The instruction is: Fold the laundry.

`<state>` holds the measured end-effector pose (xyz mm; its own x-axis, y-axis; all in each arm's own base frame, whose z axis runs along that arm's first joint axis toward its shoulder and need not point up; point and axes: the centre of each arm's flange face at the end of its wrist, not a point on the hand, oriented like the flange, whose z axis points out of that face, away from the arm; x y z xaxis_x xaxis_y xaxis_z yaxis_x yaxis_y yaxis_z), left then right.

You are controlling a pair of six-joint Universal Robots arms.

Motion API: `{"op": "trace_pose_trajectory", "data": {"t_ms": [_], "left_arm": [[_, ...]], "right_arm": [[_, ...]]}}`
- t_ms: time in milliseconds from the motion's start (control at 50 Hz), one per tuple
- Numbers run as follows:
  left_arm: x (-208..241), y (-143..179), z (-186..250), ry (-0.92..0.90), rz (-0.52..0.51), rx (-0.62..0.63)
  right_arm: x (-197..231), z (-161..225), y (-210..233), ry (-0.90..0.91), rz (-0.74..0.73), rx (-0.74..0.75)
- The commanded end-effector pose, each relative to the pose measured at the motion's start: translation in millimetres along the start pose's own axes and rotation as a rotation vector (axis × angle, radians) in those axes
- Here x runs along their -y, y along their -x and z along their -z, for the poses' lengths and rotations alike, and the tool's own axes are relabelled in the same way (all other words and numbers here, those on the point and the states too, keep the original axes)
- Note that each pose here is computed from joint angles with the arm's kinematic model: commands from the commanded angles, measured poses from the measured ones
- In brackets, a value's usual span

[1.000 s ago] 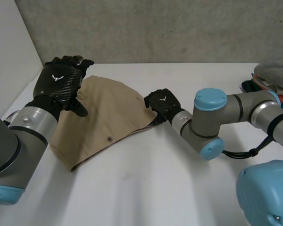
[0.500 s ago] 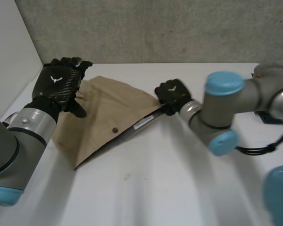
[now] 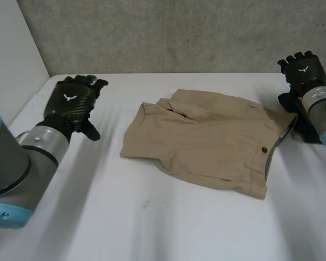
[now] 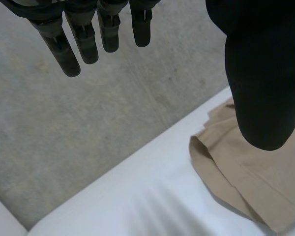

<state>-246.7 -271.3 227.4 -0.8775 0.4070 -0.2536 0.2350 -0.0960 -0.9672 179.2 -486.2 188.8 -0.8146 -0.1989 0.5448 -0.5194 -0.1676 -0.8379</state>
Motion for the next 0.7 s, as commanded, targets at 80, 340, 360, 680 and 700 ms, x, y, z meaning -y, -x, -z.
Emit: {"op": "trace_pose_trajectory", "data": {"t_ms": [80,340,360,680,700], "left_arm": [[-28.7,-18.9,-25.8,0.083,-0.004,-0.077],[-65.2,-63.2,-38.3,0.149,-0.150,-0.282],[-67.6,-64.4,-40.3,0.152,-0.153,-0.283],[-97.3,-78.3,-65.6,0.167,-0.163,-0.296],[-97.2,-78.2,-65.8,0.166,-0.164,-0.294]], "right_arm": [[52.9,83.9,28.2,0.090,-0.026,0.082],[32.7,201.1,69.4,0.383,-0.264,0.295],[26.5,209.7,75.0,0.418,-0.285,0.312],[1.1,218.9,99.5,0.370,-0.286,0.299],[0.4,217.3,99.7,0.361,-0.283,0.294]]}}
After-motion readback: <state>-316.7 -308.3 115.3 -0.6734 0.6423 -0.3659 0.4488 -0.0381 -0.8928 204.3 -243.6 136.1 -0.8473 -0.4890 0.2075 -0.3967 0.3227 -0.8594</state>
